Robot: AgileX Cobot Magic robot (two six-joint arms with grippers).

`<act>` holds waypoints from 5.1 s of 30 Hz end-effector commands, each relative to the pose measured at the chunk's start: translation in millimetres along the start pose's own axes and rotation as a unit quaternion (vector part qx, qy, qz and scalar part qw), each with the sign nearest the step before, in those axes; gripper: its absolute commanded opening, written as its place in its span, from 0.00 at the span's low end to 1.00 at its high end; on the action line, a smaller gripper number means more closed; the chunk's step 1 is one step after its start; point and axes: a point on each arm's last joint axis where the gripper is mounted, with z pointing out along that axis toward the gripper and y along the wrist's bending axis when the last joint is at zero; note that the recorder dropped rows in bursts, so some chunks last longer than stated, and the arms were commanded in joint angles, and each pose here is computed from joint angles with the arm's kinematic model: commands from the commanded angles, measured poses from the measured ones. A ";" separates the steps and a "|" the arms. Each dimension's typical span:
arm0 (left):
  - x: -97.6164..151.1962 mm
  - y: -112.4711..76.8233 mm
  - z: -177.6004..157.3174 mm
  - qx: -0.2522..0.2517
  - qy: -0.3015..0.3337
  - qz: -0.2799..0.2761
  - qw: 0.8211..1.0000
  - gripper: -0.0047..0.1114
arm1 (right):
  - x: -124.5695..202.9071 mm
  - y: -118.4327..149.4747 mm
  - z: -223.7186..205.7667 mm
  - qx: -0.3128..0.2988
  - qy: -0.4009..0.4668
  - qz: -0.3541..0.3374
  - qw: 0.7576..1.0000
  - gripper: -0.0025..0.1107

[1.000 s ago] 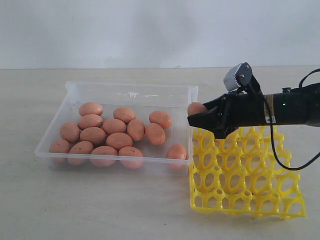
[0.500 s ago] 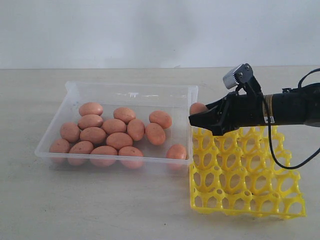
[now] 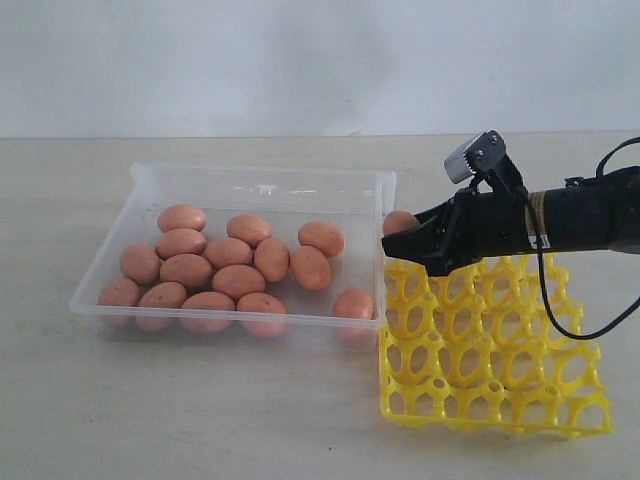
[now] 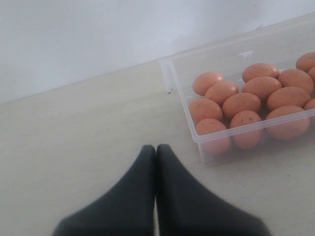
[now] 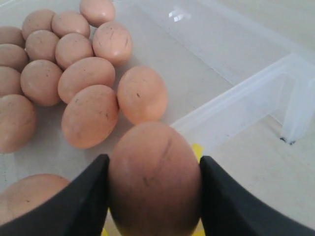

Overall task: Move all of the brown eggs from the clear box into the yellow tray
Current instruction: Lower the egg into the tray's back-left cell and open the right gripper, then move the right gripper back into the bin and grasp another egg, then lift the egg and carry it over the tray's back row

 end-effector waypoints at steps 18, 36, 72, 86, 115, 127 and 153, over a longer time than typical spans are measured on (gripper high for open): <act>-1.1 -0.2 -0.2 0.002 -0.006 -0.003 1.000 0.00 | -16.0 1.7 -2.5 -0.011 -0.076 0.035 0.996 0.55; -1.1 -0.2 -0.2 0.002 -0.006 -0.003 1.000 0.00 | -108.3 62.5 -36.7 -0.064 -0.193 -0.022 0.979 0.02; -1.1 -0.2 -0.2 0.002 -0.006 -0.003 1.000 0.00 | -148.1 110.0 117.8 0.110 0.407 0.046 0.906 0.53; -1.1 -0.2 -0.2 0.002 -0.006 -0.003 1.000 0.00 | -117.5 91.8 140.1 0.164 0.428 0.072 0.886 0.49; -1.1 -0.2 -0.2 0.002 -0.006 -0.003 1.000 0.00 | -117.9 85.2 151.2 0.185 0.378 0.085 0.903 0.02; -1.1 -0.2 -0.2 0.002 -0.006 -0.003 1.000 0.00 | -104.7 130.1 19.1 0.216 -0.030 -0.002 0.976 0.02; -1.1 -0.2 -0.2 0.002 -0.006 -0.003 1.000 0.00 | -44.1 3.9 -77.0 -0.093 -0.039 0.179 0.979 0.02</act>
